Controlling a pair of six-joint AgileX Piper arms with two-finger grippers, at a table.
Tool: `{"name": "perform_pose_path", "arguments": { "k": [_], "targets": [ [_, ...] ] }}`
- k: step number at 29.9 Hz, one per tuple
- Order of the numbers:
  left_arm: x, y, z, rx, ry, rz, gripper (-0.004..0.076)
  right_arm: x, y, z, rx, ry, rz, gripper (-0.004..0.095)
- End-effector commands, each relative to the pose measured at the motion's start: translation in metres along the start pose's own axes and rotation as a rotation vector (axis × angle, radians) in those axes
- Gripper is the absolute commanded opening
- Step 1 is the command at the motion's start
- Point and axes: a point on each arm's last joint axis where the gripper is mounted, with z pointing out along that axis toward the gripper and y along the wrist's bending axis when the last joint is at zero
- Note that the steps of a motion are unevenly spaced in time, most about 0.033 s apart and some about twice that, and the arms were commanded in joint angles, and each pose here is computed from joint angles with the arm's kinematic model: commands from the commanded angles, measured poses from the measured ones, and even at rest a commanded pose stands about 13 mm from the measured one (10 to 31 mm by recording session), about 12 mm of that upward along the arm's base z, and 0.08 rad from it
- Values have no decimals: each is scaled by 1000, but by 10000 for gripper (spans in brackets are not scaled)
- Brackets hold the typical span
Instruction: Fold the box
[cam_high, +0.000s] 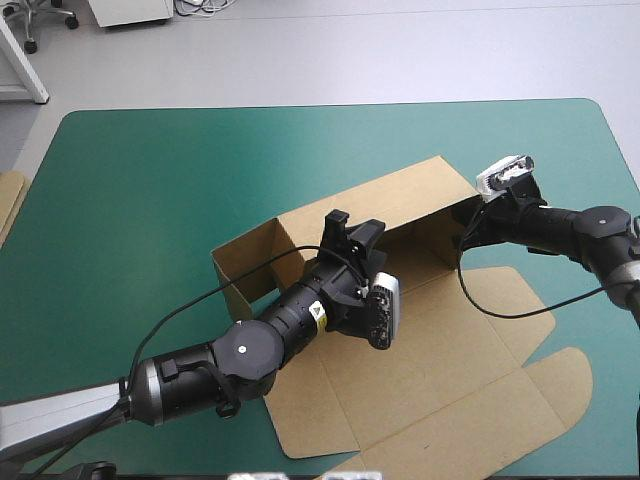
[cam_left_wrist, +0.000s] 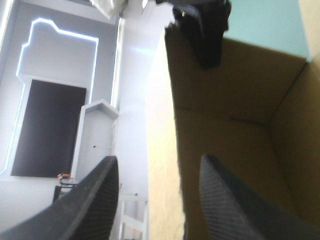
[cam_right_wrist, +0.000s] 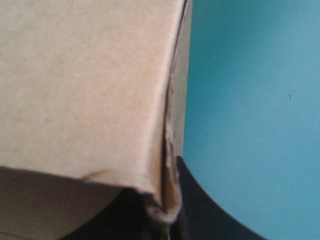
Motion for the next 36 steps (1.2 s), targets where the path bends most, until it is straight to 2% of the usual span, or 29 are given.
{"name": "perform_pose_path", "arguments": {
  "k": [1, 4, 11, 16, 20, 24, 27, 32, 36],
  "targets": [
    [-12, 20, -23, -12, -109, -141, 367, -18, 6, -12, -4, -85, 43, -19],
    [-15, 25, -34, 22, -173, -272, 367, -18, 6, -12, -2, -85, 53, -19],
    [3, 46, -57, 4, -160, -545, 367, -18, 5, -12, 4, -84, 79, -19],
    [48, 83, -71, -133, -81, -804, 367, -15, 4, -12, 11, -50, 116, -19],
    [93, 114, -94, -313, -4, -980, 367, -13, 4, -12, 14, -30, 155, -19],
    [136, 128, -120, -489, 125, -1106, 367, -14, 5, -12, 9, -23, 197, -19],
    [160, 129, -135, -569, 255, -1167, 367, -13, 4, -13, 19, 9, 202, -19],
    [190, 121, -148, -610, 473, -1221, 367, -25, 1, -21, 45, 62, 221, -19],
    [207, 116, -156, -623, 586, -1257, 367, -45, 3, -33, 44, 87, 236, -19]
  ]
}}
